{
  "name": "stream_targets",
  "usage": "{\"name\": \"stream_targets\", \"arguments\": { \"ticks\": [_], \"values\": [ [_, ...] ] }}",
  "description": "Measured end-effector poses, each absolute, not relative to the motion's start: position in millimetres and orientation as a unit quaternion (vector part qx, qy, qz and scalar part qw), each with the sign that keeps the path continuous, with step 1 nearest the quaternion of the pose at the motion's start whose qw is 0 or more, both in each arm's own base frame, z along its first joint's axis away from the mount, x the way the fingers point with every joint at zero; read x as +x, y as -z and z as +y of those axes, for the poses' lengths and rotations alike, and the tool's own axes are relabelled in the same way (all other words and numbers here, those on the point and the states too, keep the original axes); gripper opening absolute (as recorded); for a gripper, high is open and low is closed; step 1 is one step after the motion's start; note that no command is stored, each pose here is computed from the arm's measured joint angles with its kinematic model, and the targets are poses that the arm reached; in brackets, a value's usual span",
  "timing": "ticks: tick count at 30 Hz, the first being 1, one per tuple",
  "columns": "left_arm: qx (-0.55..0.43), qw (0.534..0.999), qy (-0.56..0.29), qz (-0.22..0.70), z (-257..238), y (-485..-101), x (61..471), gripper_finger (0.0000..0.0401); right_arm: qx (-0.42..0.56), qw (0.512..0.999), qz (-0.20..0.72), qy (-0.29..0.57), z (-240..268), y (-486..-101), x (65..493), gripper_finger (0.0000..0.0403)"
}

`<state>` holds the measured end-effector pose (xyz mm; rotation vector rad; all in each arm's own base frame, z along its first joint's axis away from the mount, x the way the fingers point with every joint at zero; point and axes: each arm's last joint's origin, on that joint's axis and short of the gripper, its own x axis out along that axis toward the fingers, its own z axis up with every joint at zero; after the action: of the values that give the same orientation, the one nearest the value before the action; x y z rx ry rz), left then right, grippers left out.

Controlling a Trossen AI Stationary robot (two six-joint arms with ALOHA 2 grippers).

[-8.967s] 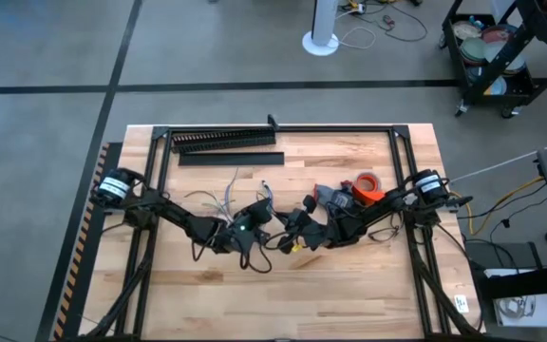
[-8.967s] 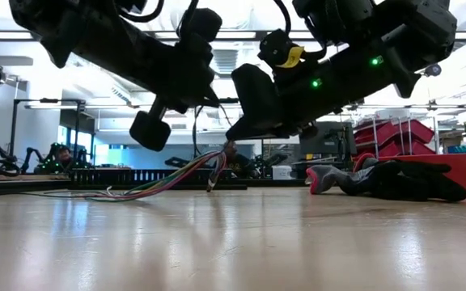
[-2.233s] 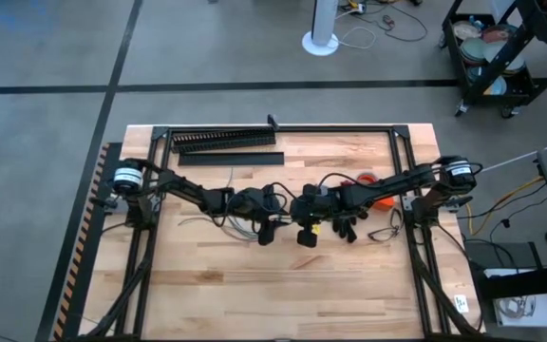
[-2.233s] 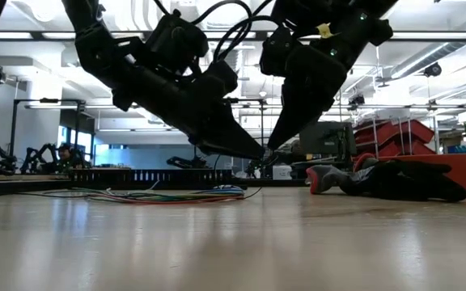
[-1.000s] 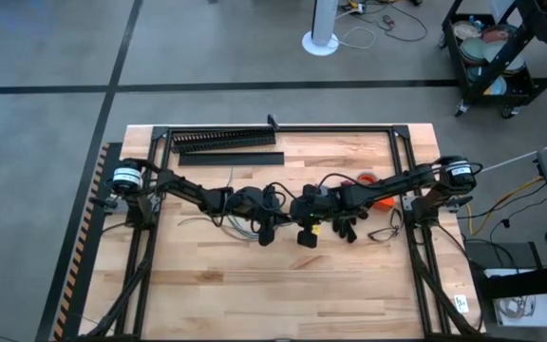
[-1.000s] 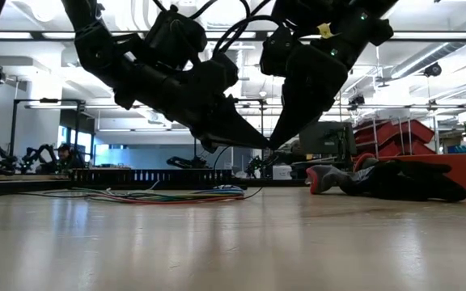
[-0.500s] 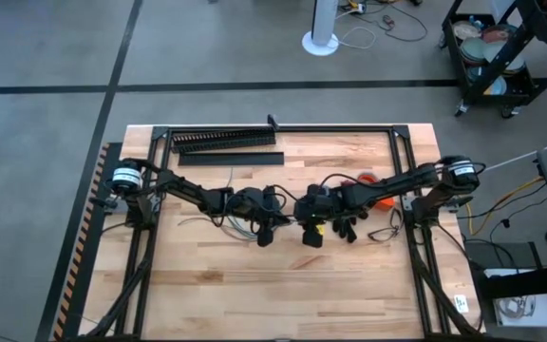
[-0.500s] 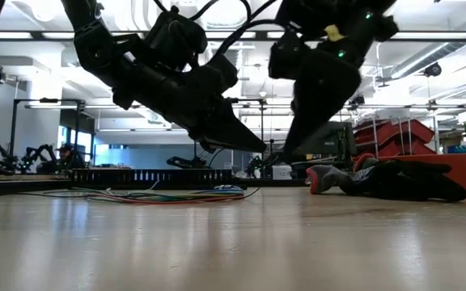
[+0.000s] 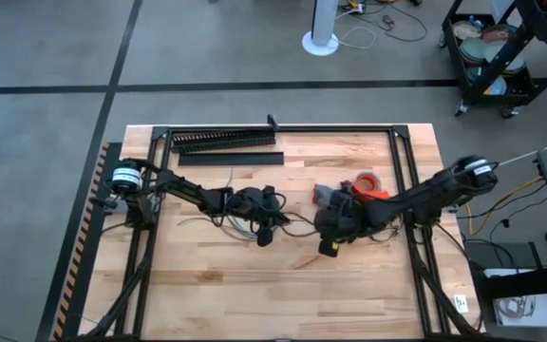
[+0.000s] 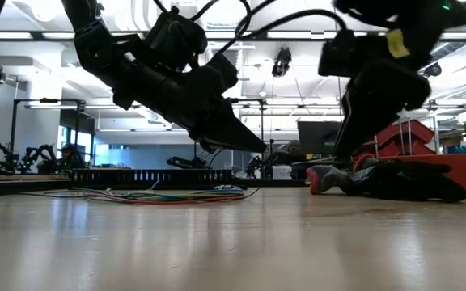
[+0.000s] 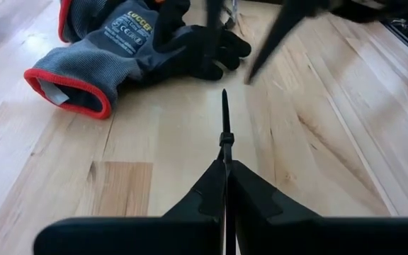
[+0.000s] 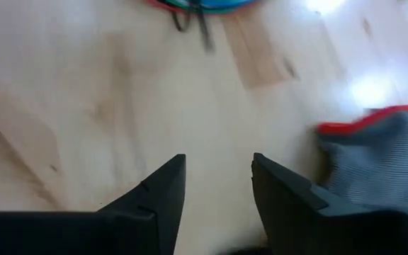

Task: Ziptie cables
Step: Wrap the black zip tie on the cable

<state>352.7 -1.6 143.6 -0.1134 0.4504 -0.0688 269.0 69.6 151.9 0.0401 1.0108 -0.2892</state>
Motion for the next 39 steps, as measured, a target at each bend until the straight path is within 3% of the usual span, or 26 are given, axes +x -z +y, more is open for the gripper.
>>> {"name": "stream_targets", "arguments": {
  "ticks": [6,10,14,22,32,39],
  "values": [
    [-0.057,0.972,0.034,0.225,-2,-143,352,0.0,0.048,0.911,0.399,0.093,93,-144,266,0.013],
    [-0.059,0.972,0.032,0.223,-2,-144,353,0.0,0.008,0.925,0.364,0.113,108,-145,253,0.0119],
    [-0.058,0.973,0.032,0.223,-1,-144,353,0.0,-0.01,0.942,0.299,0.151,117,-162,233,0.0111],
    [-0.058,0.972,0.031,0.223,-1,-144,352,0.0,0.022,0.969,0.195,0.147,116,-198,203,0.0122],
    [-0.059,0.972,0.031,0.224,-1,-144,352,0.0,0.004,0.963,0.188,0.193,108,-168,213,0.0127],
    [-0.058,0.972,0.03,0.224,-1,-144,352,0.0,-0.018,0.974,0.203,0.095,123,-185,229,0.0109]
  ]
}}
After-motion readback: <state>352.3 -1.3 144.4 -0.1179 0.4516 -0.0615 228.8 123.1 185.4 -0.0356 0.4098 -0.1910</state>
